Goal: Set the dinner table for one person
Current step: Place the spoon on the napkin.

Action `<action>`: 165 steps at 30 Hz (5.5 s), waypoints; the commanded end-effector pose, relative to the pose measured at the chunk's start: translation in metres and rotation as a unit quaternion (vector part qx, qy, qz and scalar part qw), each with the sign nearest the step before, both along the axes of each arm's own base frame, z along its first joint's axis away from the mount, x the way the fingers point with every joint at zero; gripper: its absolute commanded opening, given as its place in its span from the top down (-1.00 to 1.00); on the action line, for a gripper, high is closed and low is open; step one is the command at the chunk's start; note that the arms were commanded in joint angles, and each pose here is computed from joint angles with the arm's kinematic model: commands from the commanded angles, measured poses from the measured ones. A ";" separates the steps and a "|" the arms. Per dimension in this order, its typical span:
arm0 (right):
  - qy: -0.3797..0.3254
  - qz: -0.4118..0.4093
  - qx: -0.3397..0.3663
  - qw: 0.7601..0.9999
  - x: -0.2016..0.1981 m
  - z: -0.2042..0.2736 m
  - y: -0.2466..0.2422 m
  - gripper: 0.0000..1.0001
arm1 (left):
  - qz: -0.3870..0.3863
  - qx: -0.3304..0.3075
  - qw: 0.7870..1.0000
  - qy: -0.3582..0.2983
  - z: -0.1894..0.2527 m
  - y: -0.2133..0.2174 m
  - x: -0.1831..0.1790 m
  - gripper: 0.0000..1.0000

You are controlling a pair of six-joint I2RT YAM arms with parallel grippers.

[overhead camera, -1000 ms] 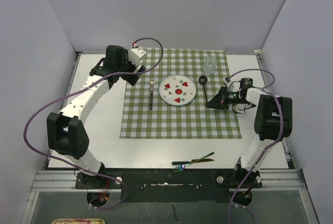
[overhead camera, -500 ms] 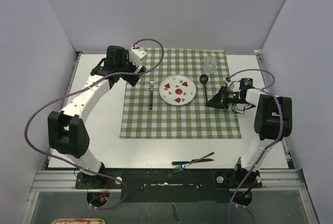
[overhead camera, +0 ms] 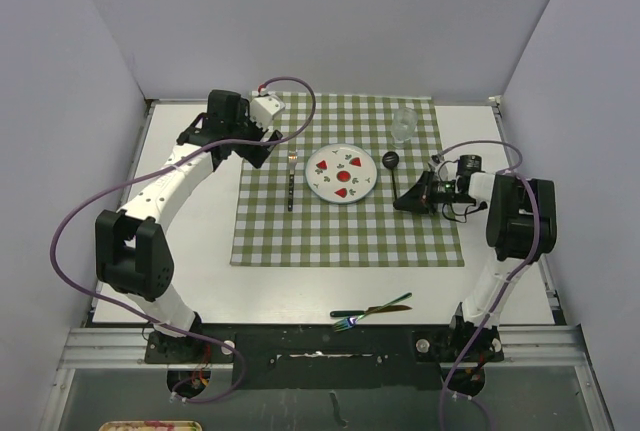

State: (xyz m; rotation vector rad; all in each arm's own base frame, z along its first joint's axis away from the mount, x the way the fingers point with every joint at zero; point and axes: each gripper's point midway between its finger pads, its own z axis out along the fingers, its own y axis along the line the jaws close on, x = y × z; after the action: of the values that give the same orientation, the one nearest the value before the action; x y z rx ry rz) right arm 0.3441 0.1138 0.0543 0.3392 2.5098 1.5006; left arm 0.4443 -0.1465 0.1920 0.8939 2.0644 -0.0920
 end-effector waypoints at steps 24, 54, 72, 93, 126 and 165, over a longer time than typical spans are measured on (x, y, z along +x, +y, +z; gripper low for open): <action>-0.021 -0.006 -0.006 1.000 0.033 -0.002 0.000 1.00 | -0.007 -0.024 1.000 0.008 -0.008 -0.009 0.007 -0.63; -0.007 -0.030 0.002 1.000 0.030 -0.005 -0.015 1.00 | -0.017 -0.018 0.999 0.020 -0.017 -0.013 0.009 -0.64; -0.004 -0.037 0.005 0.999 0.024 -0.003 -0.022 1.00 | -0.023 -0.014 0.999 0.024 -0.023 -0.017 0.009 -0.64; 0.005 -0.030 0.015 0.999 0.025 -0.001 -0.021 0.94 | -0.035 -0.006 0.999 0.028 -0.025 -0.023 0.007 -0.64; 0.009 -0.039 0.036 0.999 0.024 0.008 -0.026 0.82 | -0.048 0.006 0.998 0.026 -0.022 -0.034 0.010 -0.64; 0.016 -0.037 0.039 0.998 0.019 0.016 -0.032 0.62 | -0.073 0.024 0.997 0.028 -0.024 -0.048 0.010 -0.67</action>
State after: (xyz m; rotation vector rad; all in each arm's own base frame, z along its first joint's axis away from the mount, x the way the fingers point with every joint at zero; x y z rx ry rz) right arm 0.3558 0.0830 0.0451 0.5427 2.4948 1.5511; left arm 0.4410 -0.1861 0.1425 1.0856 2.1333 -0.1647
